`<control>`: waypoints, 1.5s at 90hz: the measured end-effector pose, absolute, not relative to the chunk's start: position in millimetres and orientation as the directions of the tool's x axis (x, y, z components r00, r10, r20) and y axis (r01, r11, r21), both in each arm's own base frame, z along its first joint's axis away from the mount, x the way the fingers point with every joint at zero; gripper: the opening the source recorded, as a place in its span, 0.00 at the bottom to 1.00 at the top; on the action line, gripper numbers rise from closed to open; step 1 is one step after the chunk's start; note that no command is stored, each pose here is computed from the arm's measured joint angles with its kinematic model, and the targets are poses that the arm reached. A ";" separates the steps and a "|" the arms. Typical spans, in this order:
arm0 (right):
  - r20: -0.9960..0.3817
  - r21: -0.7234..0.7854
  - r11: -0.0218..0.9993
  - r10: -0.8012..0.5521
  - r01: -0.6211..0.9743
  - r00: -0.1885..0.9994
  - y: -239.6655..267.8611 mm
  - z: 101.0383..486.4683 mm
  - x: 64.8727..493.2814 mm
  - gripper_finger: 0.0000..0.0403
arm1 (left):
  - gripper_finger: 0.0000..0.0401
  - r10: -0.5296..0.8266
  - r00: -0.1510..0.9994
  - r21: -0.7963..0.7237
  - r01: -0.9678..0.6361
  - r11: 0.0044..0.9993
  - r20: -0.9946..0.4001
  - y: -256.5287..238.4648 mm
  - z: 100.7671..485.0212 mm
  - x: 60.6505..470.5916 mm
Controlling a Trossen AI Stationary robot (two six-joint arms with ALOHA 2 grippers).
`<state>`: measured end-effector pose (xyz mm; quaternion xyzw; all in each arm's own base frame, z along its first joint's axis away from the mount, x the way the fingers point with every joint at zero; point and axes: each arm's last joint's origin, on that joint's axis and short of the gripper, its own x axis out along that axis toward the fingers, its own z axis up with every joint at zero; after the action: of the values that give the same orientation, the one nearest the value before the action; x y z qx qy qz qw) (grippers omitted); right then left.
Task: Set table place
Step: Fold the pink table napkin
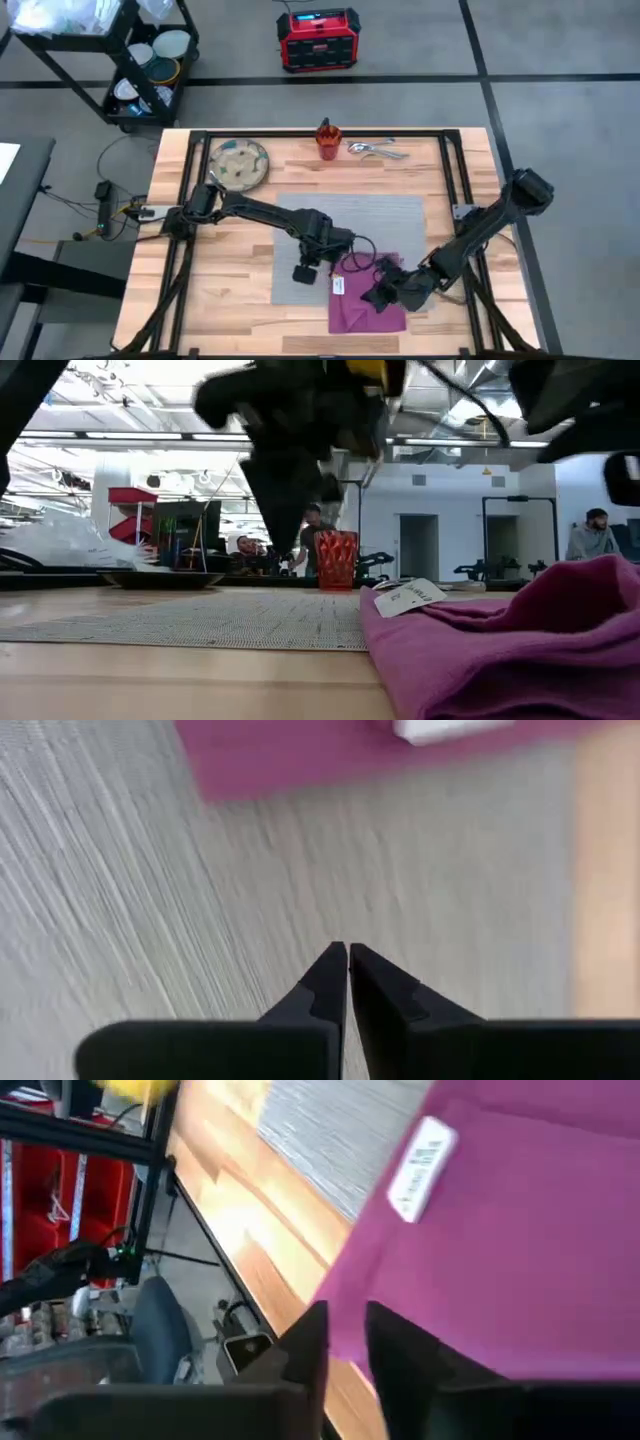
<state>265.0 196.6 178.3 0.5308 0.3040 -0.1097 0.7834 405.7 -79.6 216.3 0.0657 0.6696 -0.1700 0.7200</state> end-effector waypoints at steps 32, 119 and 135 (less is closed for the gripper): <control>-0.739 0.598 0.464 0.004 0.653 0.674 214.9 183.3 321.7 0.00 | 0.00 -0.214 0.397 -0.109 0.271 0.956 -0.892 -54.1 314.2 324.7; -0.887 0.408 0.341 -0.074 0.847 0.457 181.0 184.7 351.9 0.50 | 0.00 -0.215 0.500 -0.146 0.172 0.974 -0.839 -36.0 304.7 252.5; -0.873 0.438 0.341 -0.059 0.832 0.484 180.6 174.9 351.0 0.41 | 0.00 -0.214 0.497 -0.140 0.182 0.973 -0.841 -35.9 304.6 252.0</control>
<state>351.0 180.6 174.9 0.4820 0.4011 -0.3120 0.7137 252.0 -35.9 304.6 -0.0162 0.4882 -0.1144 0.8651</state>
